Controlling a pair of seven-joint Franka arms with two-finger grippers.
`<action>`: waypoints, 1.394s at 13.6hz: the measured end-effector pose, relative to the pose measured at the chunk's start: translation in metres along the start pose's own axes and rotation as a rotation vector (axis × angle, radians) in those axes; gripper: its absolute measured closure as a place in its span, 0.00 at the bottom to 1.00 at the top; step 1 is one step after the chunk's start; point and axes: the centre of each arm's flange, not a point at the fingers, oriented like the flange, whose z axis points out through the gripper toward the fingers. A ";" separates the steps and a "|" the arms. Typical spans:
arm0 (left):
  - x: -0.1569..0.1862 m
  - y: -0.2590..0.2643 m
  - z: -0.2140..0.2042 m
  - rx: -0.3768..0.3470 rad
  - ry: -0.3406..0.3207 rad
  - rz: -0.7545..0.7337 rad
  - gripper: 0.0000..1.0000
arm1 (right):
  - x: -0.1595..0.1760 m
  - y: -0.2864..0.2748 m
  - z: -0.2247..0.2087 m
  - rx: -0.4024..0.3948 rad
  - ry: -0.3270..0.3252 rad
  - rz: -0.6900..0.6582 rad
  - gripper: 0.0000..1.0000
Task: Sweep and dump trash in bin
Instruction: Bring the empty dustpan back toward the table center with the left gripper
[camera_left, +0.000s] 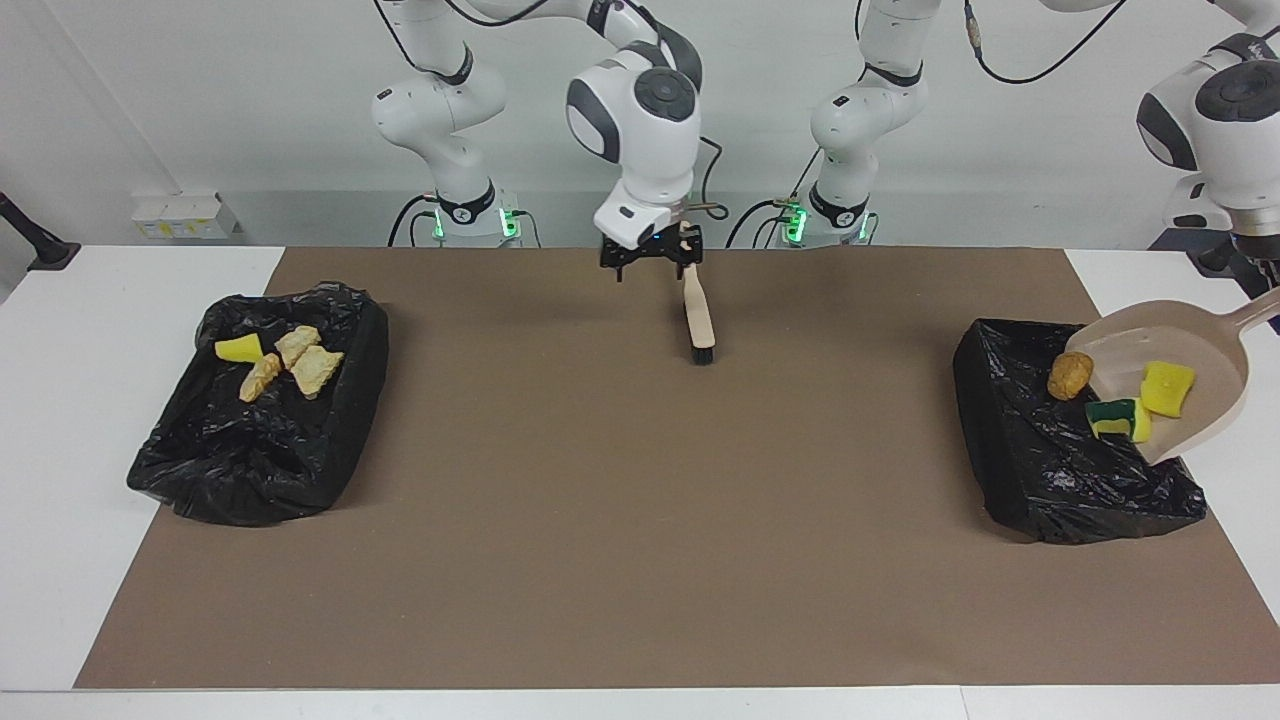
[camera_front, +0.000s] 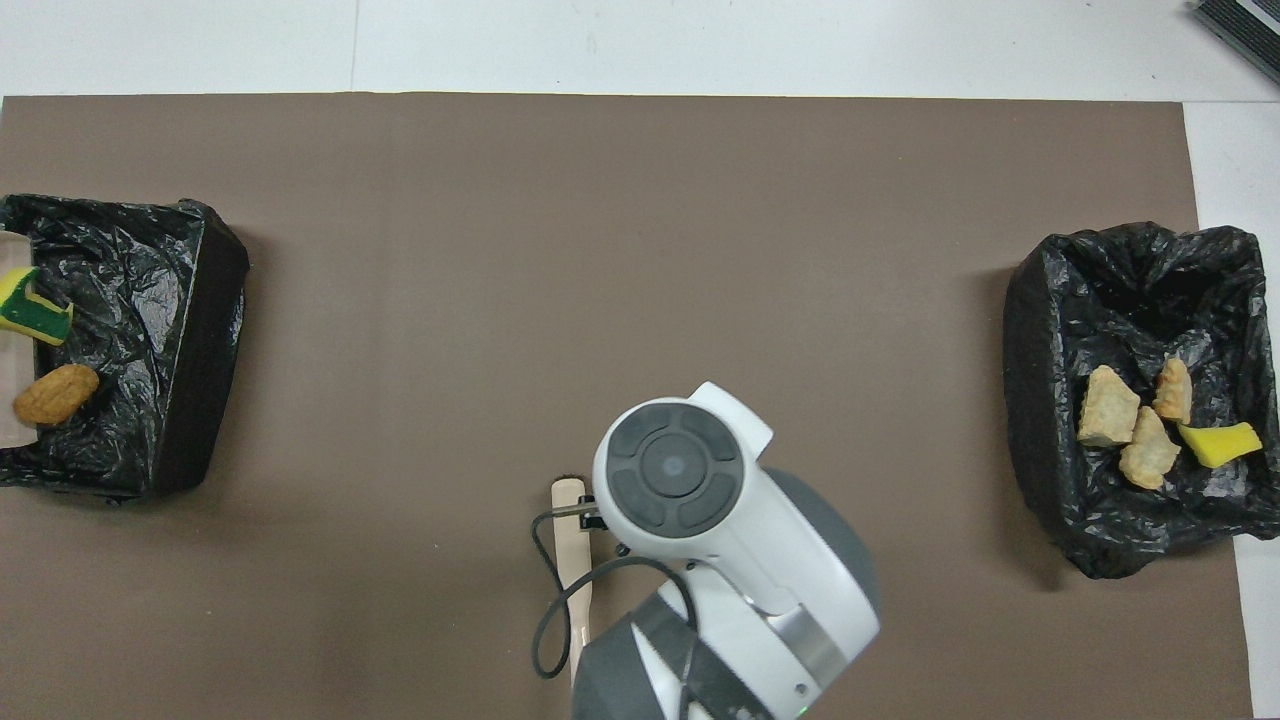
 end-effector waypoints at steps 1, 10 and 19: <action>-0.006 -0.003 -0.012 -0.003 -0.035 0.009 0.67 | 0.012 0.023 -0.015 -0.002 0.010 -0.011 0.00; 0.016 -0.004 -0.099 -0.039 -0.003 -0.070 0.67 | 0.072 0.299 -0.110 0.034 0.024 0.082 0.00; 0.174 -0.006 -0.177 -0.323 0.521 -0.554 0.67 | 0.031 0.343 -0.134 0.038 0.009 0.107 0.00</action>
